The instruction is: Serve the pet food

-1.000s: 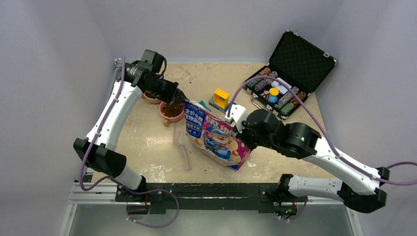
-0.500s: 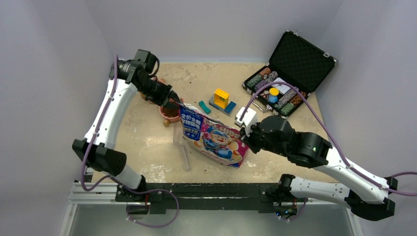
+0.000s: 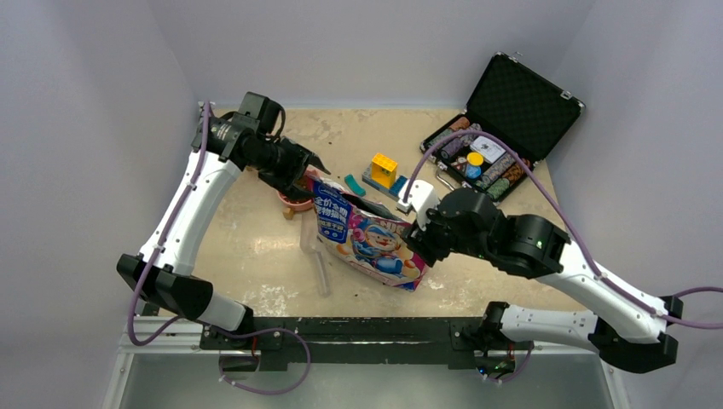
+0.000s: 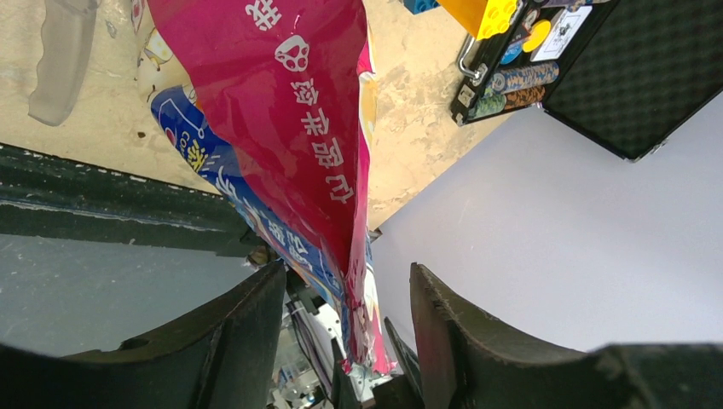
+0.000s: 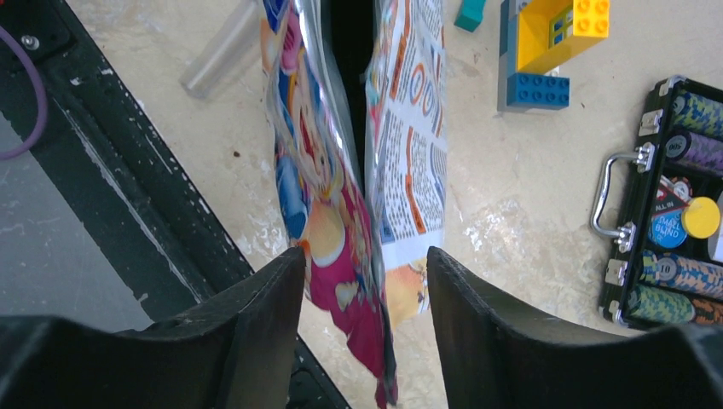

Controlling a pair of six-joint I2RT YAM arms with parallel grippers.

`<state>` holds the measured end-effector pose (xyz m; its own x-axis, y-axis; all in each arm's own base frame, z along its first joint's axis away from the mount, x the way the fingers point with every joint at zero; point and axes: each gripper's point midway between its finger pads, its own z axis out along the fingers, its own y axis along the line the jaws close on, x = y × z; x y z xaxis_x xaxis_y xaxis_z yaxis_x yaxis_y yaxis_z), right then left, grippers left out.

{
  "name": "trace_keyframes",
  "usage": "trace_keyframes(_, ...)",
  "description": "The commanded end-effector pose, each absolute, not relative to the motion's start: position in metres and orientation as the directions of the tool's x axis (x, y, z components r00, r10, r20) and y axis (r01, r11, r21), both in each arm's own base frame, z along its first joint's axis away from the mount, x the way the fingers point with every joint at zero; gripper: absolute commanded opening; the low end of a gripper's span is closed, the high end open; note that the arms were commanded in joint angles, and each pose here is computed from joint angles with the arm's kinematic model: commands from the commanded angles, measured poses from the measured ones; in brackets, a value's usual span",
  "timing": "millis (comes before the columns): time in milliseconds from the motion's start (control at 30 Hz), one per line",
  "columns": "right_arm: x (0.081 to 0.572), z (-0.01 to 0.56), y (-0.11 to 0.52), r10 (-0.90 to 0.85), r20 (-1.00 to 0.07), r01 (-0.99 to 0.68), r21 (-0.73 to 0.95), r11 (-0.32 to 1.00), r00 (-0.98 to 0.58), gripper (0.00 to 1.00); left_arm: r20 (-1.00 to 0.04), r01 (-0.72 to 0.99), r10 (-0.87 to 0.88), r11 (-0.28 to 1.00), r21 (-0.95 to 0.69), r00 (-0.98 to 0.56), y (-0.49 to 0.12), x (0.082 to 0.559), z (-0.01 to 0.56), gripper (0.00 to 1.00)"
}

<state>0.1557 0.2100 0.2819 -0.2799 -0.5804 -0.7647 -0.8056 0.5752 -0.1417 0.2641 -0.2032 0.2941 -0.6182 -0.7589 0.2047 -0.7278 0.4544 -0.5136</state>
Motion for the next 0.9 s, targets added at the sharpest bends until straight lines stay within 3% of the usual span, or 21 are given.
trace_keyframes(0, 0.180, 0.298, 0.224, -0.587, -0.771, -0.771, -0.211, 0.601, -0.247, 0.55, 0.188, -0.705, -0.763, 0.433, -0.562, -0.618, -0.211, 0.273, 0.305, 0.56)
trace_keyframes(67, 0.186, 0.298, 0.224, -0.598, -0.764, -0.758, -0.234, 0.608, -0.244, 0.51, 0.184, -0.703, -0.764, 0.433, -0.565, -0.619, -0.214, 0.276, 0.304, 0.50)
trace_keyframes(133, 0.191, 0.290, 0.221, -0.626, -0.739, -0.744, -0.266, 0.612, -0.250, 0.41, 0.172, -0.696, -0.766, 0.434, -0.572, -0.619, -0.214, 0.281, 0.302, 0.35)
trace_keyframes(167, 0.192, 0.285, 0.219, -0.640, -0.724, -0.739, -0.279, 0.613, -0.257, 0.29, 0.167, -0.690, -0.767, 0.430, -0.583, -0.620, -0.214, 0.285, 0.302, 0.18)
trace_keyframes(200, 0.194, 0.279, 0.213, -0.655, -0.705, -0.726, -0.297, 0.620, -0.271, 0.07, 0.159, -0.679, -0.767, 0.426, -0.597, -0.621, -0.213, 0.290, 0.302, 0.03)
trace_keyframes(233, 0.194, 0.273, 0.204, -0.671, -0.684, -0.710, -0.319, 0.628, -0.286, 0.00, 0.160, -0.685, -0.773, 0.421, -0.594, -0.614, -0.210, 0.293, 0.301, 0.00)
trace_keyframes(300, 0.186, 0.266, 0.184, -0.679, -0.673, -0.699, -0.332, 0.633, -0.295, 0.00, 0.171, -0.728, -0.800, 0.405, -0.552, -0.575, -0.195, 0.294, 0.295, 0.00)
trace_keyframes(467, 0.151, 0.266, 0.159, -0.554, -0.769, -0.722, -0.182, 0.668, -0.319, 0.00, 0.095, -0.779, -0.860, 0.401, -0.482, -0.501, -0.142, 0.294, 0.302, 0.00)
trace_keyframes(733, 0.153, 0.297, 0.194, -0.445, -0.843, -0.755, -0.073, 0.652, -0.303, 0.00, 0.164, -0.745, -0.818, 0.393, -0.539, -0.551, -0.165, 0.290, 0.304, 0.00)
trace_keyframes(767, 0.155, 0.297, 0.199, -0.466, -0.833, -0.763, -0.084, 0.640, -0.298, 0.00, 0.183, -0.737, -0.808, 0.385, -0.556, -0.560, -0.170, 0.288, 0.303, 0.06)
trace_keyframes(833, 0.158, 0.294, 0.209, -0.501, -0.810, -0.779, -0.090, 0.621, -0.306, 0.01, 0.195, -0.725, -0.793, 0.389, -0.568, -0.578, -0.180, 0.279, 0.306, 0.39)
trace_keyframes(867, 0.161, 0.291, 0.212, -0.534, -0.795, -0.790, -0.118, 0.602, -0.288, 0.10, 0.193, -0.719, -0.784, 0.403, -0.566, -0.591, -0.185, 0.274, 0.308, 0.50)
